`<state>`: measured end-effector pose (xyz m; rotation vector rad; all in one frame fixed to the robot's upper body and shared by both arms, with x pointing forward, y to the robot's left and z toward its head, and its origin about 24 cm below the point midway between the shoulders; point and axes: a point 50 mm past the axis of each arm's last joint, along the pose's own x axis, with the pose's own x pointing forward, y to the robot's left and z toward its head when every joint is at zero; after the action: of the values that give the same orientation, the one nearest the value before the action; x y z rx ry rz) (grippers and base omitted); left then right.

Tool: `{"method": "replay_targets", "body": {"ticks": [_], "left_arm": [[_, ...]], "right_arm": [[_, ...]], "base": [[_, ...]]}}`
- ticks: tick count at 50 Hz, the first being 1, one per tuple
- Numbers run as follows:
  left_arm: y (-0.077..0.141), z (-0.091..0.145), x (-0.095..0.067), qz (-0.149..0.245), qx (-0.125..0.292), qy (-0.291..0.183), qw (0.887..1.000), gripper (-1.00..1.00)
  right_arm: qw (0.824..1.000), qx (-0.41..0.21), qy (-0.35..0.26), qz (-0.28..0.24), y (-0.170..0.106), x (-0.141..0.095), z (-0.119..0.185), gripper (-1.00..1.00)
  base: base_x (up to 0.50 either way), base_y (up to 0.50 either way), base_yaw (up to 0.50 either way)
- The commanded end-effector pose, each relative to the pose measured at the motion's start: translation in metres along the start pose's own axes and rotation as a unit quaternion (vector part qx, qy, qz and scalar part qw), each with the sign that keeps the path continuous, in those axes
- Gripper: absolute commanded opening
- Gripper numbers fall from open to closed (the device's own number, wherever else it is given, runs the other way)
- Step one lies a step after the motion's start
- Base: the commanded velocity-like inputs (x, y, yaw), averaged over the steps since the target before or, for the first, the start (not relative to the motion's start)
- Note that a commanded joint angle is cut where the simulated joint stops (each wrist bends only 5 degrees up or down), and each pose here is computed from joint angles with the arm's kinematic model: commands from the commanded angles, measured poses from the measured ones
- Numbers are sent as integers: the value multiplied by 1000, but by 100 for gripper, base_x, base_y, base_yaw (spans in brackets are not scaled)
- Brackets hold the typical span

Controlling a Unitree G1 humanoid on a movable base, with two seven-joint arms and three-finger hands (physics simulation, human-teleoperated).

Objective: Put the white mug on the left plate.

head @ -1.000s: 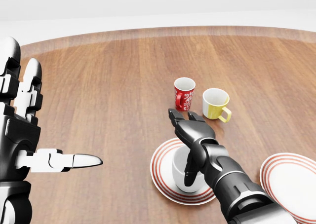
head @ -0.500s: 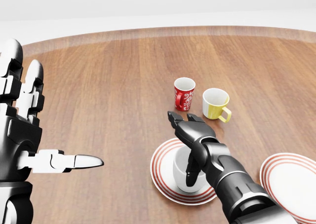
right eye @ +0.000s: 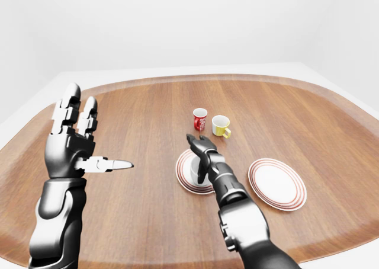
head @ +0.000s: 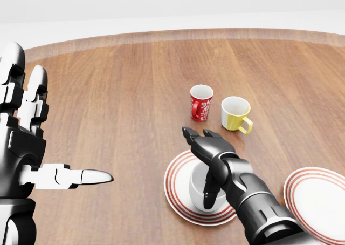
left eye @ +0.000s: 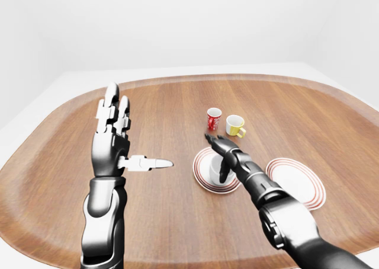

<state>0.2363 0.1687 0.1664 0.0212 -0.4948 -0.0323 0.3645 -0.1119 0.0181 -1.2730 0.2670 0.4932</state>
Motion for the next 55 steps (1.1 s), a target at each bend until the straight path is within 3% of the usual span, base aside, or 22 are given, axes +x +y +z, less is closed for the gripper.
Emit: {"method": "replay_targets", "body": {"ticks": [1, 55], "left_arm": [[0, 0, 0, -1, 0, 1, 1000, 98], [-1, -2, -1, 0, 0, 4, 1000, 98]], "right_arm": [[1000, -20, 1, 12, 11, -2, -3, 100], [998, -30, -48, 12, -2, -21, 11, 100]], "base": [[0, 0, 0], [0, 0, 0]]}}
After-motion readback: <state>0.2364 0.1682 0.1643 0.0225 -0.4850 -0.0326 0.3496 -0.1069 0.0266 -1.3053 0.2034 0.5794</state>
